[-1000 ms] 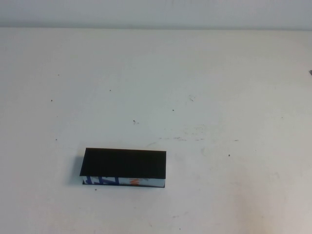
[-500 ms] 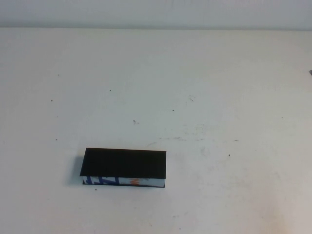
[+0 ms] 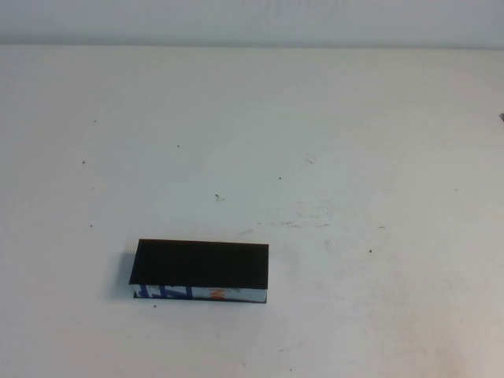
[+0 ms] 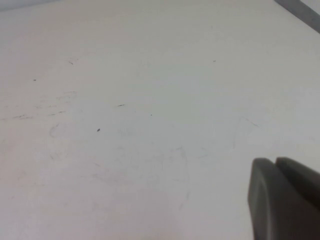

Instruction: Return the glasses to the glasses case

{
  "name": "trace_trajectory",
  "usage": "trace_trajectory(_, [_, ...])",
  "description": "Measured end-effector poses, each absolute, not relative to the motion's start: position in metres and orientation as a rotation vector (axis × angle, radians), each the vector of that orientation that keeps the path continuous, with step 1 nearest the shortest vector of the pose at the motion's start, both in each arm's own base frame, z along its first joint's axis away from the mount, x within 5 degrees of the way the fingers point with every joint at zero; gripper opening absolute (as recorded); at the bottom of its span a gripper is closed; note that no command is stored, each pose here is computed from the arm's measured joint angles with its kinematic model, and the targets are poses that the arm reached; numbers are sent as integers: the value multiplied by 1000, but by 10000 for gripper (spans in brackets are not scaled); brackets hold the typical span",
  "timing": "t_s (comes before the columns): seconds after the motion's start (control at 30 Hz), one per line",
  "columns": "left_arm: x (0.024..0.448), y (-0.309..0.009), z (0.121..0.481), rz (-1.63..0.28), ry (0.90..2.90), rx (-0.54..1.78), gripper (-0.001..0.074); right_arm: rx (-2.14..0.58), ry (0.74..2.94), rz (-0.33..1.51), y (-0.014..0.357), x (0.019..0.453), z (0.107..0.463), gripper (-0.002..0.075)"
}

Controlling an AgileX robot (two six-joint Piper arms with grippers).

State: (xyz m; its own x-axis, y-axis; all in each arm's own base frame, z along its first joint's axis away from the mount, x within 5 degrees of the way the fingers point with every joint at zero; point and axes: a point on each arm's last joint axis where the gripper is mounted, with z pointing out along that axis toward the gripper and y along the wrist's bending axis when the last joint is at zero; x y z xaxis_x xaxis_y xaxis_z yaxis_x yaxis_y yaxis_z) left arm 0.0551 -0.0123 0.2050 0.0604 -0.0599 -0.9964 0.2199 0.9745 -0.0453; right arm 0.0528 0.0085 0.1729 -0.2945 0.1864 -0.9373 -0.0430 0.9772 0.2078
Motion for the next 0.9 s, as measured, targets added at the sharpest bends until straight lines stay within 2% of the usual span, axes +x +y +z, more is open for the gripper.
trace_trajectory(0.47, [55, -12, 205, -209, 1496, 133, -1, 104, 1857, 225, 9, 53, 173, -13])
trace_trajectory(0.63, [55, -12, 205, -73, 1473, 246, -1, 104, 1857, 225, 9, 53, 173, -13])
trace_trajectory(0.9, [55, -12, 203, -87, 1499, 245, -1, 105, 1857, 227, 9, 53, 173, -13])
